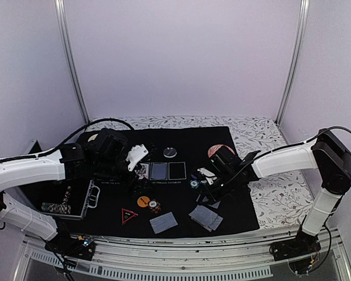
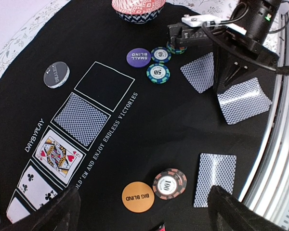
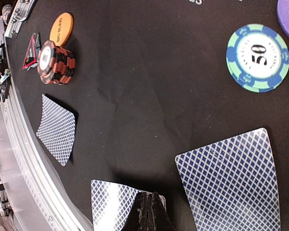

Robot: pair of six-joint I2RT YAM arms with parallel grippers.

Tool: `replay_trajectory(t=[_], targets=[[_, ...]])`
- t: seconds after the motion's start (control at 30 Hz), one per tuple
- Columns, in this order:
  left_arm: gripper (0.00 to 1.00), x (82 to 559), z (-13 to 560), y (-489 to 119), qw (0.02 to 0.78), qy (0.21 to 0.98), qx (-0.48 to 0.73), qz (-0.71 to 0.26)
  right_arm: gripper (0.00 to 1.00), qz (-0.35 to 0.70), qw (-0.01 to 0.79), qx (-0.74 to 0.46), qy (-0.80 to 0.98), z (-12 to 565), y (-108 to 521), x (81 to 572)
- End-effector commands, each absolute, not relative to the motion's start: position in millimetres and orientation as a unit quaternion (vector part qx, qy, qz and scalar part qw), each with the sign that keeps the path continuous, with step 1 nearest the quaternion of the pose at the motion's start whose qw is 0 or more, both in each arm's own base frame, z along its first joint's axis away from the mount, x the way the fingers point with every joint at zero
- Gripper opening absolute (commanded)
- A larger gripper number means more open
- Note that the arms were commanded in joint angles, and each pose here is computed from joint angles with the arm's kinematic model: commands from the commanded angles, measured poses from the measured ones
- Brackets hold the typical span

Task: Distribute texas hold em gaming equipment
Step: Pick up the poker card from the face-down deck piles, then place the poker card in the community card area.

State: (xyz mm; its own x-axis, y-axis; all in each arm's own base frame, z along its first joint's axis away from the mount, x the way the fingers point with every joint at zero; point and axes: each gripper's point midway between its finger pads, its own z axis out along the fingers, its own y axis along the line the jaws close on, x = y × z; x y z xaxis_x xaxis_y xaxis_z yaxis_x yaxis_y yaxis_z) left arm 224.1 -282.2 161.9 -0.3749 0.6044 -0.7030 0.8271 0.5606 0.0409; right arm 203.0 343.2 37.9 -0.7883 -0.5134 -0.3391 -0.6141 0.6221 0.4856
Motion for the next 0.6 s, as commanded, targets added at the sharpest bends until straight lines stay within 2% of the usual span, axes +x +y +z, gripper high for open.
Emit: replay_trajectory(t=[0.0,0.57], targets=[[0.94,226.1,155.6,-279.1,0.338,0.816,0.442,-0.157,0.02,0.327,0.119,-0.321,0.881,70.7,353.6,211.7],[0.94,227.8,159.0,-276.6,0.345,0.816,0.438,-0.154,0.02,0.358,0.184,-0.257,0.879,130.5,366.6,240.2]])
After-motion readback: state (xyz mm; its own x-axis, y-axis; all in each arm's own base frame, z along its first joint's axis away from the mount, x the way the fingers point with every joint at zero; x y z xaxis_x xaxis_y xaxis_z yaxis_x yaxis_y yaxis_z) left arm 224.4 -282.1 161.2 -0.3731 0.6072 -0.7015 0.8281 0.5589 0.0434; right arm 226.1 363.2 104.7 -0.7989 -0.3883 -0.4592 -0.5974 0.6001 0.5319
